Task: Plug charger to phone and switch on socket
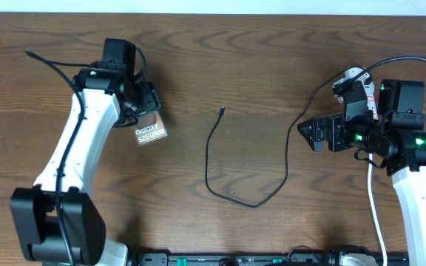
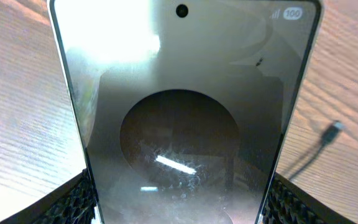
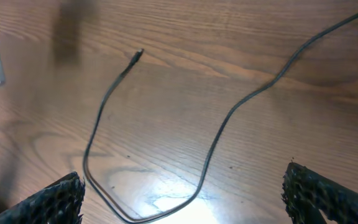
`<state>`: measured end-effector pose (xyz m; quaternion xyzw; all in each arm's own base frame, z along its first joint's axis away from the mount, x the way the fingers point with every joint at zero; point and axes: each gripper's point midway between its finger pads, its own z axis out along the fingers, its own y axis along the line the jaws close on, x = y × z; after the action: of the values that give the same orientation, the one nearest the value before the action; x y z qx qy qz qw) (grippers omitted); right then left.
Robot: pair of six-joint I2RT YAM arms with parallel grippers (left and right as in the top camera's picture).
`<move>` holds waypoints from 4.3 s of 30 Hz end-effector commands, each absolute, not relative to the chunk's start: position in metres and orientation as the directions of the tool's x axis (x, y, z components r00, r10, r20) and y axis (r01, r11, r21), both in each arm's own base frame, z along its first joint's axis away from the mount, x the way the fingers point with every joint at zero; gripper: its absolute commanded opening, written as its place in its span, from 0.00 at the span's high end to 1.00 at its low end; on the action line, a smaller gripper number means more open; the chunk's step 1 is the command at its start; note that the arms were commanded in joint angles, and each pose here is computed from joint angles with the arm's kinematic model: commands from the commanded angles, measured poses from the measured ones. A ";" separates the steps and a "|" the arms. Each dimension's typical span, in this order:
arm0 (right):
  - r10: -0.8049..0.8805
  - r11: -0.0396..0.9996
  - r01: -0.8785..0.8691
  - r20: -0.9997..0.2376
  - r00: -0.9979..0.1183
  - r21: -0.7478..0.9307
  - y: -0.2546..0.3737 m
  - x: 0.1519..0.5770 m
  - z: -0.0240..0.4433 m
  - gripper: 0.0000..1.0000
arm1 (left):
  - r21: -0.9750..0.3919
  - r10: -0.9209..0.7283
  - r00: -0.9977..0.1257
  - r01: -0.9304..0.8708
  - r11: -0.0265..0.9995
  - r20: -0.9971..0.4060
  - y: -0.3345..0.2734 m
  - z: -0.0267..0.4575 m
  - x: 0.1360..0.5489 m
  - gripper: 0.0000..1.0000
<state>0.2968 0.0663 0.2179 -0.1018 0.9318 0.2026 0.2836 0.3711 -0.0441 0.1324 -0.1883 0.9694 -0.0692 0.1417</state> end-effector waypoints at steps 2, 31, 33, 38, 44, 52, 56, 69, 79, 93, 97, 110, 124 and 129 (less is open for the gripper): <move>-0.027 0.881 -0.285 -0.562 -0.827 0.378 0.075 0.299 0.225 0.01 | -0.310 -0.424 -0.872 -0.345 0.886 -0.242 -0.062 0.159 0.370 0.28; -0.026 0.840 -0.289 -0.499 -0.866 0.459 0.131 0.317 0.205 0.02 | -0.698 -0.465 -0.855 -0.478 0.534 0.231 -0.151 0.200 0.345 0.33; -0.025 0.845 -0.284 -0.498 -0.867 0.452 0.130 0.319 0.204 0.02 | -0.711 -0.455 -0.844 -0.504 0.491 0.284 -0.157 0.206 0.342 0.33; -0.024 0.851 -0.279 -0.499 -0.867 0.445 0.128 0.319 0.203 0.03 | -0.701 -0.451 -0.787 -0.598 0.390 0.421 -0.168 0.218 0.336 0.33; -0.005 0.854 -0.258 -0.489 -0.872 0.452 0.127 0.320 0.203 0.04 | -0.648 -0.430 -0.696 -0.709 0.279 0.576 -0.176 0.231 0.331 0.33; 0.003 0.854 -0.249 -0.483 -0.876 0.456 0.127 0.320 0.202 0.05 | -0.624 -0.381 -0.640 -0.760 0.185 0.667 -0.172 0.247 0.331 0.33; 0.022 0.862 -0.224 -0.475 -0.880 0.455 0.125 0.321 0.201 0.05 | -0.629 -0.362 -0.635 -0.763 0.152 0.682 -0.166 0.253 0.333 0.33; 0.038 0.864 -0.205 -0.466 -0.884 0.459 0.124 0.321 0.200 0.05 | -0.604 -0.329 -0.599 -0.790 0.100 0.730 -0.161 0.262 0.333 0.33; 0.058 0.832 -0.225 -0.483 -0.874 0.507 0.137 0.326 0.210 0.05 | -0.582 -0.493 -0.571 -0.799 0.149 0.657 -0.147 0.235 0.344 0.33; 0.117 0.684 -0.258 -0.452 -0.884 0.683 0.233 0.346 0.217 0.19 | -0.522 -0.670 -0.487 -0.836 0.171 0.560 -0.124 0.206 0.355 0.34; 0.115 0.640 -0.285 -0.455 -0.883 0.714 0.265 0.349 0.216 0.19 | -0.512 -0.672 -0.473 -0.844 0.160 0.569 -0.124 0.206 0.355 0.34; 0.089 0.572 -0.344 -0.473 -0.876 0.744 0.324 0.348 0.206 0.22 | -0.497 -0.676 -0.451 -0.856 0.143 0.583 -0.124 0.206 0.355 0.34; 0.116 0.586 -0.357 -0.512 -0.851 0.727 0.349 0.346 0.206 0.44 | -0.495 -0.676 -0.448 -0.857 0.140 0.585 -0.124 0.206 0.355 0.34; 0.128 0.611 -0.340 -0.513 -0.849 0.715 0.354 0.346 0.198 0.57 | -0.496 -0.671 -0.450 -0.857 0.139 0.590 -0.125 0.207 0.355 0.34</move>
<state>0.3362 0.3540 0.2033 -0.0792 0.8507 0.4532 0.2543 0.3543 -0.1201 0.1862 -0.5254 0.7495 -0.3848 -0.1189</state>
